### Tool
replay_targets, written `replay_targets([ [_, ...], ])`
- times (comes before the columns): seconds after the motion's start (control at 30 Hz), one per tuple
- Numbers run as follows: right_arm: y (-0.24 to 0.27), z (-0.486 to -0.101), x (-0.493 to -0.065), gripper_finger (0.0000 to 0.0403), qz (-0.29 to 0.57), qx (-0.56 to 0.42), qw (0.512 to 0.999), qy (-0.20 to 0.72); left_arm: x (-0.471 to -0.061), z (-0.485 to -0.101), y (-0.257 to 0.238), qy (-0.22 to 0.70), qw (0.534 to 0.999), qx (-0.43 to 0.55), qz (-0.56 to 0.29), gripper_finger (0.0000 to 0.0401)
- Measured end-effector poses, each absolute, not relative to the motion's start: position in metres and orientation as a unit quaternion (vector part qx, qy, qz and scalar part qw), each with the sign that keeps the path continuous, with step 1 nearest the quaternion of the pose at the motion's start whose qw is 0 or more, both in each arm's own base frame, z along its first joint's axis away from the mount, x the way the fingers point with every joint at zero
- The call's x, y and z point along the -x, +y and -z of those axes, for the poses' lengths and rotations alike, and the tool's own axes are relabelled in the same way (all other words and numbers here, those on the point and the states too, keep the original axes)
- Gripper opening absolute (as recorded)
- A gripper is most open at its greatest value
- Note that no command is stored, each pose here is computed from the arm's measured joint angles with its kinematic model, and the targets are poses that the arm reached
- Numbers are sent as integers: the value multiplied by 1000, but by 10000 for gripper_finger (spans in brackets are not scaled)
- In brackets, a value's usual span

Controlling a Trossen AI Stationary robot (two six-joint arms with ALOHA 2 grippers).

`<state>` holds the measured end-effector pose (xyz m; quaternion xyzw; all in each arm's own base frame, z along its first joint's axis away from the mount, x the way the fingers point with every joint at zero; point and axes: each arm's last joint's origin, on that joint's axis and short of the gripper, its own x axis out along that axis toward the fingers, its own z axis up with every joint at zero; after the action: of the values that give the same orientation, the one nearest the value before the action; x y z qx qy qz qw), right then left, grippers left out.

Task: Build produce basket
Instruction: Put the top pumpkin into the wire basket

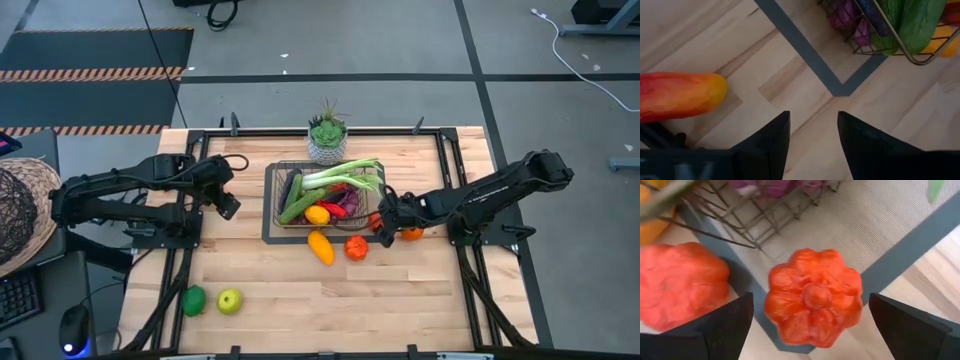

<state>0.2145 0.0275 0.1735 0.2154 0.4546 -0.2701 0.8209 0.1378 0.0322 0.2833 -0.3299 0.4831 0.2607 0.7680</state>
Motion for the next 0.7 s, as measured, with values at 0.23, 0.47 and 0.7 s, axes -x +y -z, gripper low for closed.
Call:
replay_targets([
  [0.23, 25, -160, -213, 399, 266, -229, 832, 429, -138, -283, 32, 477, 760, 349, -271, 172],
  [0.47, 24, -146, -206, 399, 267, -222, 840, 416, -138, -283, 32, 474, 755, 359, -276, 172],
  [0.7, 22, -137, -201, 398, 271, -225, 845, 403, -138, -283, 32, 471, 750, 369, -280, 172],
])
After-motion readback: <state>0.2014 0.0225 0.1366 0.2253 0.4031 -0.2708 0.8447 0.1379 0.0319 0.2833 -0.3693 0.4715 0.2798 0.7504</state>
